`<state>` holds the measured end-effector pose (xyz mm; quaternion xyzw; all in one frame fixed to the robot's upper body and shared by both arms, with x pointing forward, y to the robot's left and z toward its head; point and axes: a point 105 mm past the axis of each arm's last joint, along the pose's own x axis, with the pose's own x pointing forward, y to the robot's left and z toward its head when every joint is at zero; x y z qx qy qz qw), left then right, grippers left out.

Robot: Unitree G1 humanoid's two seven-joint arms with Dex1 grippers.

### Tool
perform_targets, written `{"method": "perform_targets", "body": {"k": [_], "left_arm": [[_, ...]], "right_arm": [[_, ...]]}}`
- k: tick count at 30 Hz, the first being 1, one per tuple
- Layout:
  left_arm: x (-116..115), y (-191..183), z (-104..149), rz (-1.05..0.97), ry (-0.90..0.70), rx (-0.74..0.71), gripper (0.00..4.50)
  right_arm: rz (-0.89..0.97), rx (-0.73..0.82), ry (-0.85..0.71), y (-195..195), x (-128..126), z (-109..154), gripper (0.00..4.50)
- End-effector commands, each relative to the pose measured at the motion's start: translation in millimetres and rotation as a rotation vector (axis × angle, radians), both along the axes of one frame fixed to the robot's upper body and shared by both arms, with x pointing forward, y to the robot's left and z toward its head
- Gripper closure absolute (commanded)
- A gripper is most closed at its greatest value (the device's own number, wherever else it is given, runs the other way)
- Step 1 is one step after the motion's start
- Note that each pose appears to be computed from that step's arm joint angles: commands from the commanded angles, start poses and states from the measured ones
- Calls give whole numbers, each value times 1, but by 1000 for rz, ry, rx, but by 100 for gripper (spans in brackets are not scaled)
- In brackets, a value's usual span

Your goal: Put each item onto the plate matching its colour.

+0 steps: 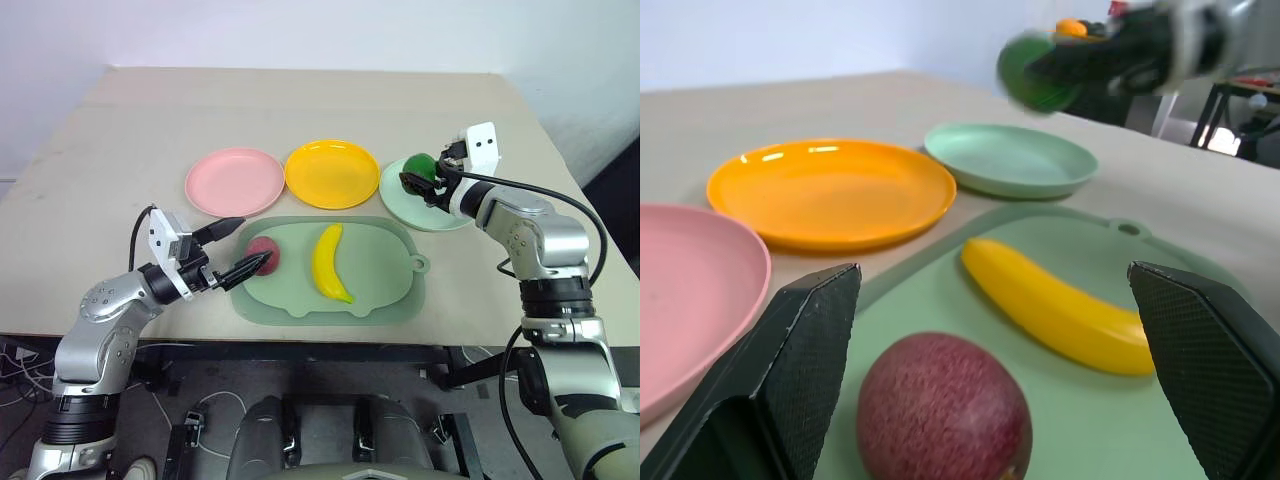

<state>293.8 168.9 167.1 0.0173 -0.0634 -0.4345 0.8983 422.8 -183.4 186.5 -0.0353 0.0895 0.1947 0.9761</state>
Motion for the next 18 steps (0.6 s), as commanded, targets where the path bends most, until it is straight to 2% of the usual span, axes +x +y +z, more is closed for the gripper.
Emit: {"method": "perform_targets", "body": {"k": [1,4,6,9,12,14,18], "left_arm": [[-5,-1,10,4,-45,3,0],[-8,1,7,21,-39,6,0],[-10,3,6,33,-38,3,0],[-12,6,4,44,-33,5,0],[-12,7,3,48,-28,9,0],[-12,8,4,51,-31,8,0],[-11,11,2,63,-28,18,0]], "right_arm": [[-70,-55,-20,-14,19,5,144],[-70,-83,11,-16,27,-3,144],[-43,-89,31,-13,28,-7,72],[-18,-108,11,-12,28,-4,5],[8,-129,-33,-11,24,3,5],[-6,-106,-106,-15,22,20,5],[73,-39,-183,-4,-6,46,5]]}}
